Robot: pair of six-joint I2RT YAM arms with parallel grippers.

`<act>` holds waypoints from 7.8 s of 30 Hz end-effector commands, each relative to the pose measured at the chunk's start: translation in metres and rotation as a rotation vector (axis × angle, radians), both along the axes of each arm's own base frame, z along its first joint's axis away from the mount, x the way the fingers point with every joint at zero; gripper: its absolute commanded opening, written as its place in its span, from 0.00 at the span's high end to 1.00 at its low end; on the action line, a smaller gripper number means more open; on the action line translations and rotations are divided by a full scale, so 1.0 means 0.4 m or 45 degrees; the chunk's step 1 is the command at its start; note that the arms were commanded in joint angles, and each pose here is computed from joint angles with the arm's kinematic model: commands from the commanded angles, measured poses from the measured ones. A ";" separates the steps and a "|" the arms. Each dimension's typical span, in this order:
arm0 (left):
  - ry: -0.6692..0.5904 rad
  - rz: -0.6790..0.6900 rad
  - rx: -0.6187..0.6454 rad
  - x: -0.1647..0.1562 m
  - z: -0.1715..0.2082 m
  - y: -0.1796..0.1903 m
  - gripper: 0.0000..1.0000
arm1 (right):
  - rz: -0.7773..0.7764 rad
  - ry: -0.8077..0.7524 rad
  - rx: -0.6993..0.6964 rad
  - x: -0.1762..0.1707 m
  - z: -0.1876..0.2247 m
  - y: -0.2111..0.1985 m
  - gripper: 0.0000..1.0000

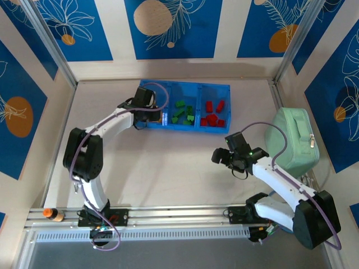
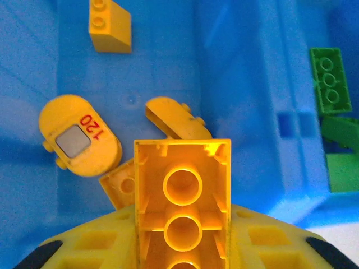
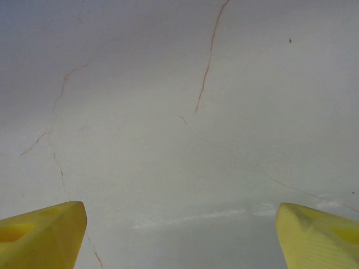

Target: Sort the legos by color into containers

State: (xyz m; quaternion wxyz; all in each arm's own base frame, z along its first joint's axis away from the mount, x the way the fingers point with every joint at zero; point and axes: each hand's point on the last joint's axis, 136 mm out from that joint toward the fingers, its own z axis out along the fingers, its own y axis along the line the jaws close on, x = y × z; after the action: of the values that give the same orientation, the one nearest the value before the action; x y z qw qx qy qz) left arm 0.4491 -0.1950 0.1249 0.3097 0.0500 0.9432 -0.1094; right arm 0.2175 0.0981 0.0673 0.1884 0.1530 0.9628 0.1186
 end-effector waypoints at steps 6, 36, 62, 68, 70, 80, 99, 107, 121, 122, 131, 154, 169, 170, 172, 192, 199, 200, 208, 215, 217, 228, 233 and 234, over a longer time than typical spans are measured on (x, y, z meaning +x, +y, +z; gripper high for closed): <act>0.023 0.058 0.021 0.079 -0.004 0.040 0.63 | -0.017 0.015 0.023 -0.026 -0.006 0.000 0.12; -0.167 0.119 0.005 -0.041 0.147 0.113 0.36 | 0.002 -0.074 0.015 -0.001 0.028 0.001 0.12; -0.388 0.283 0.022 -0.368 0.089 0.288 0.35 | -0.123 0.133 -0.236 0.377 -0.042 -0.137 0.14; -0.392 0.313 0.048 -0.384 0.078 0.309 0.35 | -0.091 0.122 -0.231 0.444 -0.018 -0.126 0.14; -0.391 0.311 0.041 -0.383 0.078 0.306 0.35 | -0.083 0.114 -0.225 0.449 -0.008 -0.117 0.14; -0.427 0.379 0.127 -0.379 0.081 0.343 0.34 | 0.058 -0.138 -0.106 0.400 0.121 -0.051 0.14; -0.874 0.507 0.835 -0.433 0.200 0.398 0.17 | 0.088 -0.897 -0.310 0.159 0.291 -0.159 0.00; -0.862 0.513 0.913 -0.459 0.144 0.420 0.15 | -0.045 -0.893 -0.409 0.102 0.221 -0.224 0.01; -0.834 0.461 0.883 -0.473 0.057 0.424 0.10 | -0.069 -0.814 -0.473 0.073 0.114 -0.232 0.01; -0.834 0.463 0.882 -0.473 0.058 0.424 0.09 | -0.071 -0.823 -0.481 0.074 0.115 -0.234 0.01; -0.840 0.546 0.815 -0.462 0.059 0.456 0.07 | -0.181 -0.834 -0.518 0.084 0.123 -0.282 0.01; -0.827 0.686 0.697 -0.339 0.036 0.526 0.06 | -0.231 -0.888 -0.586 0.181 0.131 -0.326 0.01; -0.953 0.838 0.567 -0.320 0.042 0.596 0.05 | -0.232 -1.158 -0.540 0.210 0.173 -0.320 0.01; -0.964 0.845 0.558 -0.318 0.044 0.598 0.05 | -0.230 -1.162 -0.532 0.211 0.172 -0.320 0.01; -0.978 0.844 0.541 -0.309 0.043 0.599 0.04 | -0.228 -1.171 -0.523 0.218 0.174 -0.319 0.01; -1.076 0.682 0.504 -0.268 0.023 0.541 0.00 | -0.233 -1.233 -0.426 0.318 0.146 -0.309 0.01; -1.085 0.391 0.568 -0.229 0.011 0.434 0.00 | -0.051 -1.265 -0.410 0.354 0.131 -0.251 0.01; -1.085 0.383 0.576 -0.227 0.010 0.428 0.00 | 0.030 -1.265 -0.387 0.357 0.122 -0.225 0.01; -1.108 0.375 0.537 -0.259 0.023 0.429 0.00 | 0.225 -1.353 -0.479 0.343 0.110 -0.140 0.01; -1.088 0.311 0.524 -0.224 0.004 0.412 0.00 | 0.248 -1.314 -0.511 0.370 0.106 -0.129 0.01; -1.083 0.337 0.491 -0.230 0.000 0.425 0.00 | 0.218 -1.251 -0.488 0.391 0.100 -0.146 0.01; -0.810 0.327 0.292 -0.137 -0.077 0.484 0.01 | 0.048 -1.028 -0.386 0.446 0.067 -0.231 0.01; -0.782 0.323 0.286 -0.140 -0.081 0.482 0.01 | 0.025 -1.028 -0.402 0.446 0.068 -0.238 0.01; -0.796 0.321 0.288 -0.139 -0.079 0.481 0.01 | 0.025 -1.028 -0.403 0.445 0.068 -0.237 0.01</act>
State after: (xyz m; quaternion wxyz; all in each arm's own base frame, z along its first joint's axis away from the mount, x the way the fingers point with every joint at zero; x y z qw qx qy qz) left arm 0.3951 0.0033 0.1003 0.5956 -0.0069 0.7995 0.0779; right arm 0.3965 0.0020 0.0924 0.5686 0.0490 0.8210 0.0185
